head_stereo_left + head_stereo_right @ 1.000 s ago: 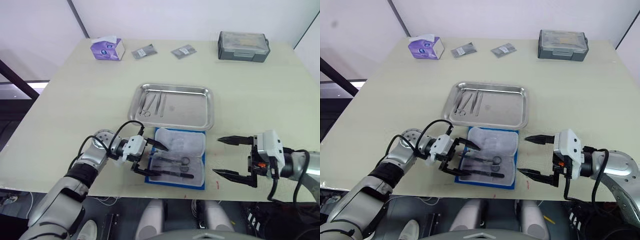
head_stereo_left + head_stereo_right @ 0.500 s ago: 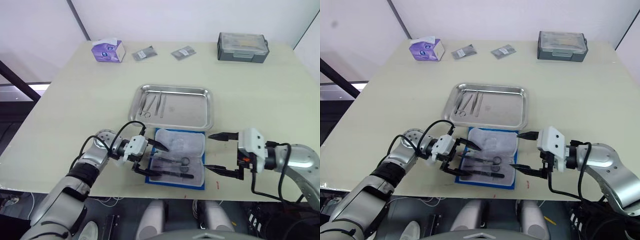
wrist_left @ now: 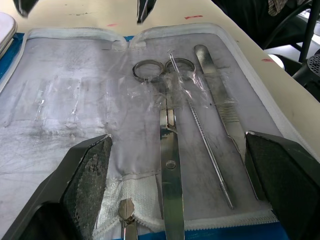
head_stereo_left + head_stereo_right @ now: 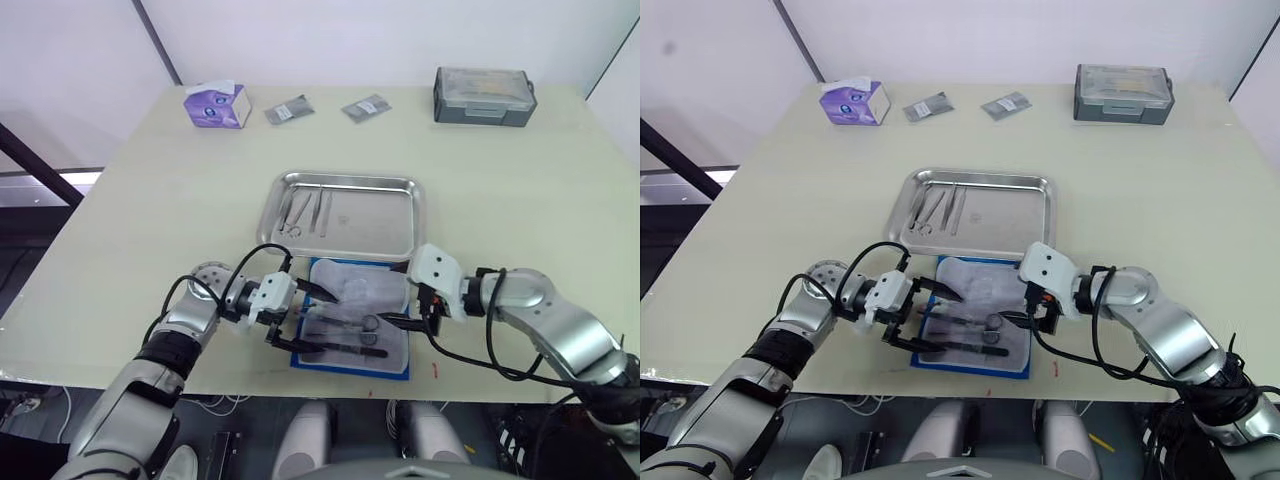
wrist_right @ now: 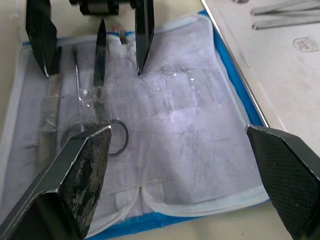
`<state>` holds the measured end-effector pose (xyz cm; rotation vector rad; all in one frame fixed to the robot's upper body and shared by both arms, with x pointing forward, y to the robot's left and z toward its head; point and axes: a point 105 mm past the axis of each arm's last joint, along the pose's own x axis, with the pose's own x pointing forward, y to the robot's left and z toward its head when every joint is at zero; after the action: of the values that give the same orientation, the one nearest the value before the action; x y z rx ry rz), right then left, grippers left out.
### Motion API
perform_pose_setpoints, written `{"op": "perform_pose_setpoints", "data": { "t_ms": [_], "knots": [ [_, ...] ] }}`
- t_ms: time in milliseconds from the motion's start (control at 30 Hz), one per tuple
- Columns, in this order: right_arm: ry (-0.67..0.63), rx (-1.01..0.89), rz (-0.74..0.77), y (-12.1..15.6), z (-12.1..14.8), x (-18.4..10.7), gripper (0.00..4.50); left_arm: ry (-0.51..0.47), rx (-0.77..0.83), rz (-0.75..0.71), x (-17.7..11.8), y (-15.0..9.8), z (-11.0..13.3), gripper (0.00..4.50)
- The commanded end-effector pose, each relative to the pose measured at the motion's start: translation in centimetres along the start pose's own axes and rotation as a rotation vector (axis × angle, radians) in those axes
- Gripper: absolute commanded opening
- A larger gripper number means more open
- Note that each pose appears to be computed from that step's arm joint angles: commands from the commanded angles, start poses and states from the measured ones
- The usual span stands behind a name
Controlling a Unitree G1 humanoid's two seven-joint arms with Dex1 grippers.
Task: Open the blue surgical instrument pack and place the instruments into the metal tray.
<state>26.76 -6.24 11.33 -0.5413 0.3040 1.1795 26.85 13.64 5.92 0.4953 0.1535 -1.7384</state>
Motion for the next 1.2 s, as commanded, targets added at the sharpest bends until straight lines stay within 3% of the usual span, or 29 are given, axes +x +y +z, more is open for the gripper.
{"op": "perform_pose_setpoints", "data": {
  "t_ms": [33, 733, 767, 833, 867, 900, 967, 1000, 1033, 1100, 1133, 1200],
  "knots": [
    [-0.007, -0.042, 0.011, 0.2, 0.8, 0.3, 4.5, 0.069, -0.12, -0.109, 0.9, -2.7, -2.6, 4.48],
    [0.093, -0.039, 0.028, 0.5, -0.6, 2.2, 4.5, 0.069, -0.127, -0.102, 0.9, -2.9, -2.5, 4.48],
    [0.096, -0.044, 0.034, 0.7, -0.6, 2.2, 4.09, 0.07, -0.127, -0.1, 0.8, -2.9, -2.5, 4.5],
    [0.1, -0.052, 0.041, 0.8, -0.7, 2.2, 3.91, 0.071, -0.128, -0.097, 0.7, -2.9, -2.5, 4.5],
    [0.1, -0.054, 0.042, 0.8, -0.6, 2.2, 3.41, 0.07, -0.129, -0.095, 0.7, -2.9, -2.5, 4.5],
    [0.099, -0.054, 0.043, 0.9, -0.6, 2.2, 3.31, 0.071, -0.129, -0.094, 0.7, -2.8, -2.5, 4.5],
    [0.101, -0.061, 0.051, 1.1, -0.6, 2.3, 2.54, 0.07, -0.129, -0.091, 0.6, -2.8, -2.5, 4.5],
    [0.104, -0.064, 0.055, 1.2, -0.7, 2.3, 2.54, 0.071, -0.13, -0.09, 0.6, -2.8, -2.5, 4.5],
    [0.105, -0.065, 0.059, 1.3, -0.7, 2.3, 2.09, 0.071, -0.13, -0.089, 0.6, -2.8, -2.5, 4.5],
    [0.106, -0.066, 0.063, 1.4, -0.8, 2.4, 1.83, 0.072, -0.131, -0.088, 0.6, -2.8, -2.6, 4.5],
    [0.106, -0.068, 0.063, 1.4, -0.8, 2.4, 1.21, 0.072, -0.131, -0.088, 0.5, -2.8, -2.6, 4.5],
    [0.105, -0.07, 0.064, 1.4, -0.8, 2.3, 0.52, 0.073, -0.132, -0.087, 0.5, -2.8, -2.6, 4.5]
  ]
}}
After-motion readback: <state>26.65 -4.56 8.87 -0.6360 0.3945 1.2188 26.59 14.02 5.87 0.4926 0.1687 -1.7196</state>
